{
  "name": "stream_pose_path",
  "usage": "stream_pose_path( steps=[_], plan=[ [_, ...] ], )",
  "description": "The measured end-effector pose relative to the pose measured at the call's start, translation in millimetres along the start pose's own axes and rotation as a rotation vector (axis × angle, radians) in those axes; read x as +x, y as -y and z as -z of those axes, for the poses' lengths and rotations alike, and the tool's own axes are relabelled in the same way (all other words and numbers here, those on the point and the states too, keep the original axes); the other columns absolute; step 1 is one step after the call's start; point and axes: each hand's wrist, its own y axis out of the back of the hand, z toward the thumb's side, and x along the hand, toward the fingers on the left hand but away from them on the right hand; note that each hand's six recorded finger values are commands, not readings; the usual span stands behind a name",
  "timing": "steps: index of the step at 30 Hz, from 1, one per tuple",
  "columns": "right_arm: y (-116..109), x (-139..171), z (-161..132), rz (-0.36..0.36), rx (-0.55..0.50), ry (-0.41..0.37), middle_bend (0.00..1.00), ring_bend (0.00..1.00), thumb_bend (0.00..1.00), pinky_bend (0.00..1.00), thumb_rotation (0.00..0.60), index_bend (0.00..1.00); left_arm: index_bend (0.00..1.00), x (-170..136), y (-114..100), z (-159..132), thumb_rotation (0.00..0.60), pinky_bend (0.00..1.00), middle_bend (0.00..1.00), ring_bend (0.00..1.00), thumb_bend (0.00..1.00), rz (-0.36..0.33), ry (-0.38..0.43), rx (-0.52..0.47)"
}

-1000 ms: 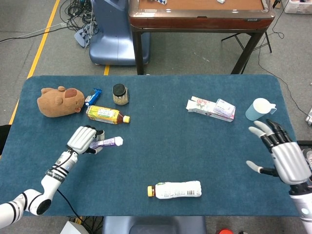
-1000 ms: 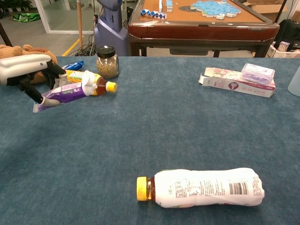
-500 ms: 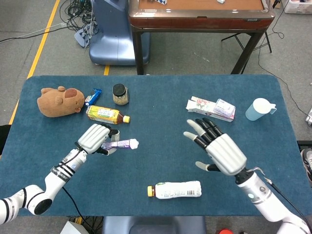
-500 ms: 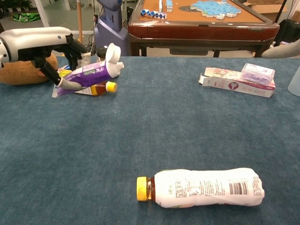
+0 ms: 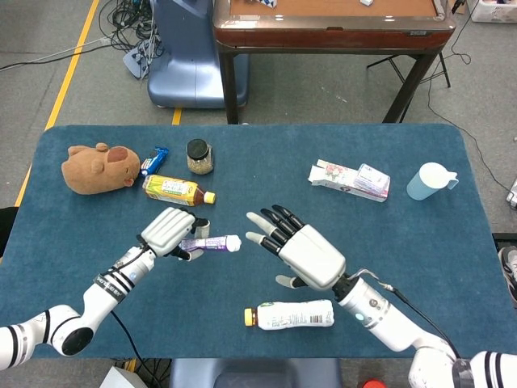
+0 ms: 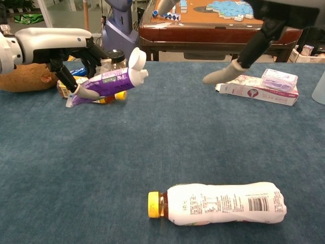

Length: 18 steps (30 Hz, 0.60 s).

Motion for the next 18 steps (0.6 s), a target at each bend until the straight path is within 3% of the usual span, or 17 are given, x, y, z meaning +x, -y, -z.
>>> stream_pose_path(
  steps=[18],
  plan=[
    [26.4,-30.8,-18.4,-0.087,-0.015,-0.037,0.0,0.0,0.16,0.04,0.6,0.18,0.64,6.5,-1.9,-3.7,0.6,0.35,0.72,0.48,0.4,0.009,-0.003,0.002]
  ],
)
